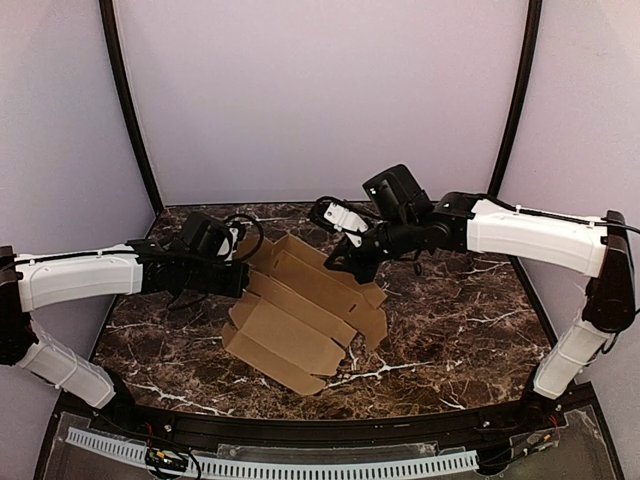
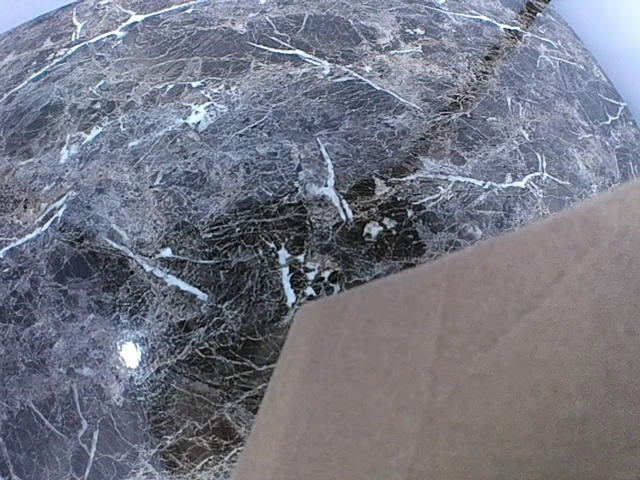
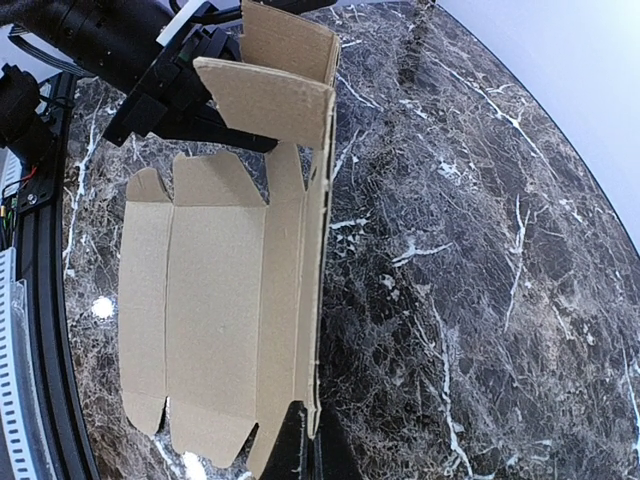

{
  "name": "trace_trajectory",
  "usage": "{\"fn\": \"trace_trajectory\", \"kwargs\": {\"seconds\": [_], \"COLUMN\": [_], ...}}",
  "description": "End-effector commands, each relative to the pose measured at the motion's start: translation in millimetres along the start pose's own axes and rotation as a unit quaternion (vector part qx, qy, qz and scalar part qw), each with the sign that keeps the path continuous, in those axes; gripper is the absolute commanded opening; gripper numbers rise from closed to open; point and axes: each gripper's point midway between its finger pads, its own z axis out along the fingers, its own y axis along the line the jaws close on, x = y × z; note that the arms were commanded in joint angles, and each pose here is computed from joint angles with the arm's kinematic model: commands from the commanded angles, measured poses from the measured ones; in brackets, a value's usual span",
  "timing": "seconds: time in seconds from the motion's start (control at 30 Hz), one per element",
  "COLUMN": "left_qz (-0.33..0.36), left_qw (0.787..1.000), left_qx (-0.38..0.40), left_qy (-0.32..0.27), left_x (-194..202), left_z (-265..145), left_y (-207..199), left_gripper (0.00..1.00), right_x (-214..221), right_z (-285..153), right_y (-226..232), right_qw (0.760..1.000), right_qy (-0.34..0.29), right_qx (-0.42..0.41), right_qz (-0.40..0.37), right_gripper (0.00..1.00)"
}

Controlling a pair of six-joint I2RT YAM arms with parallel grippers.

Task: Fold the paper box

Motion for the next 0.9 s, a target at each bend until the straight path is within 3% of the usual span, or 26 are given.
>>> {"fn": "trace_trajectory", "kwargs": {"seconds": [0.0,0.6,0.87], "left_qz": [0.014,0.043,0.053], "left_qw": [1.000,0.998,0.998], "left_qx": [-0.023,-0.035,-0.030], "left_qy": [0.007,-0.008,-0.029], "left_x": [3,-7,-20], "left_z": [-2,-7,-27], "left_y": [10,13,11], "left_gripper": [0.01,0.01,0.04], "right_x": [-15,-17,-4], "right_z": [-8,-10,-11], "right_y": [3,11,-7], "right_qw": [1.000,0.999,0.999], "right_qy": [-0.031,-0.034,-0.007], "right_qx": [0.002,-0.005,0.038], "right_qz": [-0.001,0.002,0.012], "right_gripper": [0.00,0.00,0.00]}}
